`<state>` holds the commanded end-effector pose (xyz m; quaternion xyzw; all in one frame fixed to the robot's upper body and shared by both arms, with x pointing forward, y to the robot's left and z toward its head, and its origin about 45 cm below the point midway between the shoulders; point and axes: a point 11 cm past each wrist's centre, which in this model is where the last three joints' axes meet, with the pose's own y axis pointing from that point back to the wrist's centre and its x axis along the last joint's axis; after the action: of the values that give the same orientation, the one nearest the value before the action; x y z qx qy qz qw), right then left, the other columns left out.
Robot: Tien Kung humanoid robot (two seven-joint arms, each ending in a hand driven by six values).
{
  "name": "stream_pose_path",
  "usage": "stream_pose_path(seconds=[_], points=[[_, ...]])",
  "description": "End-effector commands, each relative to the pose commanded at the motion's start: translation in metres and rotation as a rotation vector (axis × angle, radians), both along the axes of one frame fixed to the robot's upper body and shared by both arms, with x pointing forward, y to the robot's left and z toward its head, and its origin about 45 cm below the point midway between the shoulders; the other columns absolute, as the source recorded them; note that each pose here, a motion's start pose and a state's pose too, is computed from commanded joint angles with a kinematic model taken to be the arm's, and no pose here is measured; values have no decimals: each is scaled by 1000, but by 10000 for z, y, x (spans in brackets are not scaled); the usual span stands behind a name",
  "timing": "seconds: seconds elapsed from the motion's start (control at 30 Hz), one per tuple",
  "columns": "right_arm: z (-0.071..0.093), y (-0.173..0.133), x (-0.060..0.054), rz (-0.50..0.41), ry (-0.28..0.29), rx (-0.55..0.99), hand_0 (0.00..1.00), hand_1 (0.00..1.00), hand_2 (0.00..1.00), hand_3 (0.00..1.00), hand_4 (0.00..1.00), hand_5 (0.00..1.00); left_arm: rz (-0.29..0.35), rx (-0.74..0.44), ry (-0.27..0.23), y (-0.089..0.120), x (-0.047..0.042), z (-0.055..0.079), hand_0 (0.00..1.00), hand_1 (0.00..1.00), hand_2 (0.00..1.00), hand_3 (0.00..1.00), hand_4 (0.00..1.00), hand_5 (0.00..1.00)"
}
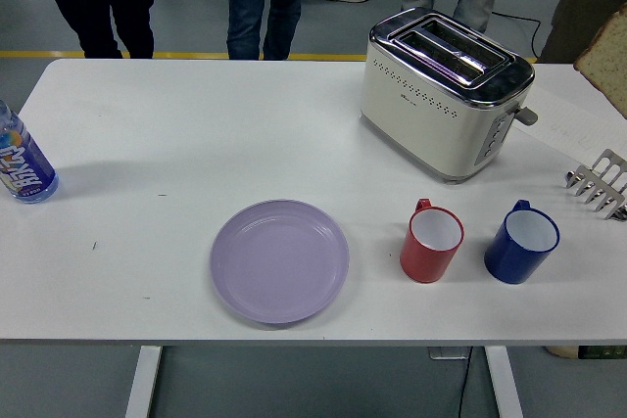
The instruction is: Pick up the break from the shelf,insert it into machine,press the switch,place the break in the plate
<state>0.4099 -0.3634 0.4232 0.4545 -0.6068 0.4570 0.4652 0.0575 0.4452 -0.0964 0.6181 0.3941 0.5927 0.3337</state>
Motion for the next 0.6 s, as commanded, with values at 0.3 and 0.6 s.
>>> stream_pose_path(seconds=[0.3,0.6], points=[[52,49,-3,15,-7,1,95,201,422,478,507,95,-1,2,4,8,-16,1,630,488,470,539,332,809],[89,134,19,47,-4,34,93,198,420,478,507,94,-1,4,4,19,-19,5,630,488,467,539,333,809]])
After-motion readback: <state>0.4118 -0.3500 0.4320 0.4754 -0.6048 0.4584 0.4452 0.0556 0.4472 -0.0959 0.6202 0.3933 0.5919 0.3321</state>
